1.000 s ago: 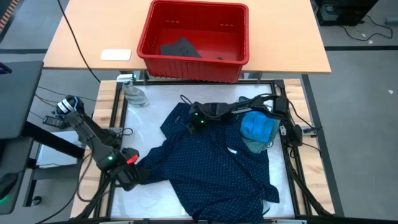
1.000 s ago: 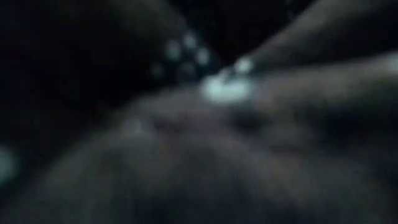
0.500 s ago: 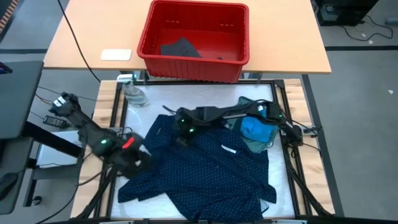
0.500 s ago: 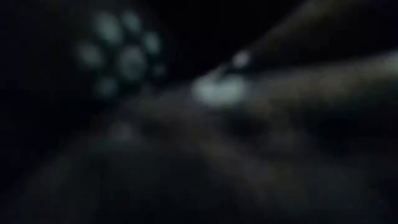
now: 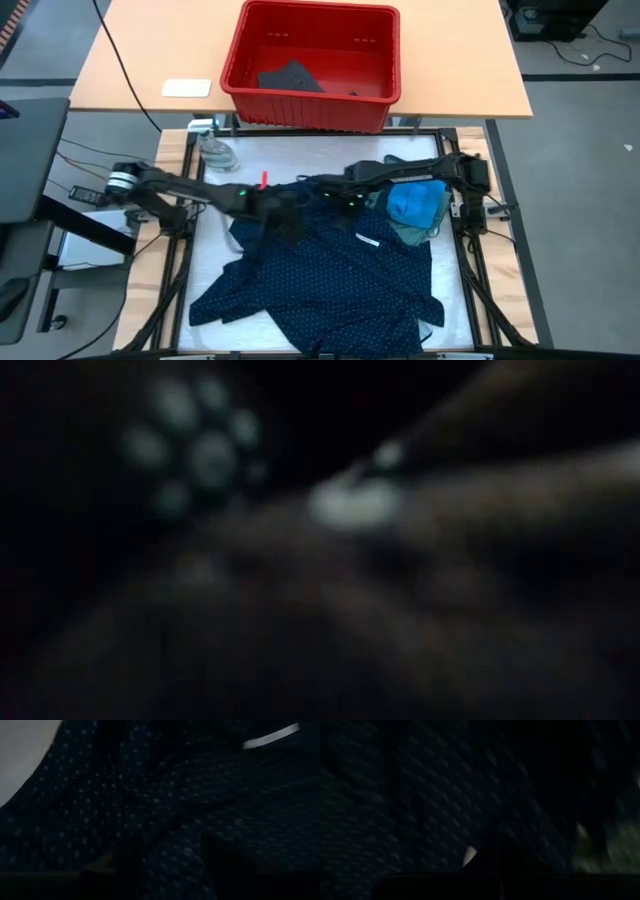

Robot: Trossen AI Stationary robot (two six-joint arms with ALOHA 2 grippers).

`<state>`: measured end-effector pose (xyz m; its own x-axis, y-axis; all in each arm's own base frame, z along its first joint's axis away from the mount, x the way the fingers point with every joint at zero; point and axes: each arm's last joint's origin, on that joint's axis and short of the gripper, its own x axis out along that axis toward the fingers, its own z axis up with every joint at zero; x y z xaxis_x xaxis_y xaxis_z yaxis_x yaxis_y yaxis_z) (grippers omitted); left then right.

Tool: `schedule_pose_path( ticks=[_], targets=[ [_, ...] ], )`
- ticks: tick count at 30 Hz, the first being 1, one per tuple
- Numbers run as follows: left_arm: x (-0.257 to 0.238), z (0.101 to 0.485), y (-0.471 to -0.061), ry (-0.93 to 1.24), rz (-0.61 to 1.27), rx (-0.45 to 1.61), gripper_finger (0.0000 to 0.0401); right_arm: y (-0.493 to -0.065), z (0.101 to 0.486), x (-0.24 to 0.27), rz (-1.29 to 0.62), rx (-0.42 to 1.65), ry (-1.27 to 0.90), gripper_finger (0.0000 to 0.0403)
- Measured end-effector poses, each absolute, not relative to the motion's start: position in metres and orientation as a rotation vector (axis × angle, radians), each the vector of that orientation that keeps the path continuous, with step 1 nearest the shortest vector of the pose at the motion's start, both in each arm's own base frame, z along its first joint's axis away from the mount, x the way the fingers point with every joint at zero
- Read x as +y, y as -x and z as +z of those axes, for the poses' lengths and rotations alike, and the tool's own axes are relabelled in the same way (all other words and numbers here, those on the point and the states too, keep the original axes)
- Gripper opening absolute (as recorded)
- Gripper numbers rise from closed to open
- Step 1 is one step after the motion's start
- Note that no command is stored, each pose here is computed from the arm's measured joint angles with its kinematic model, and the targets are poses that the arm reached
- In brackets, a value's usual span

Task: Fold laundry
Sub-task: Fold the dark blue polo shirt

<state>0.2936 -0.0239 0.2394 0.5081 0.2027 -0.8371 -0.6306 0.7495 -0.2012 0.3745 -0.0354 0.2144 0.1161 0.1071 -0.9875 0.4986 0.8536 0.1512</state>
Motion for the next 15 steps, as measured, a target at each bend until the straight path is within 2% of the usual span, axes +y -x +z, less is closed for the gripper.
schedule_pose_path(
  ticks=[6, 12, 15],
  targets=[
    [0.01, 0.199, -0.312, 0.518, 0.507, 1.087, 0.0192, -0.307, 0.203, -0.019, -0.541, 1.492, -0.576, 0.0002],
    [0.025, 0.179, -0.318, 0.496, 0.436, 1.179, 0.0192, -0.246, 0.21, 0.003, -0.641, 1.424, -0.725, 0.0002],
    [0.032, 0.168, -0.319, 0.483, 0.406, 1.231, 0.0192, -0.223, 0.197, 0.007, -0.665, 1.431, -0.793, 0.0002]
  ],
)
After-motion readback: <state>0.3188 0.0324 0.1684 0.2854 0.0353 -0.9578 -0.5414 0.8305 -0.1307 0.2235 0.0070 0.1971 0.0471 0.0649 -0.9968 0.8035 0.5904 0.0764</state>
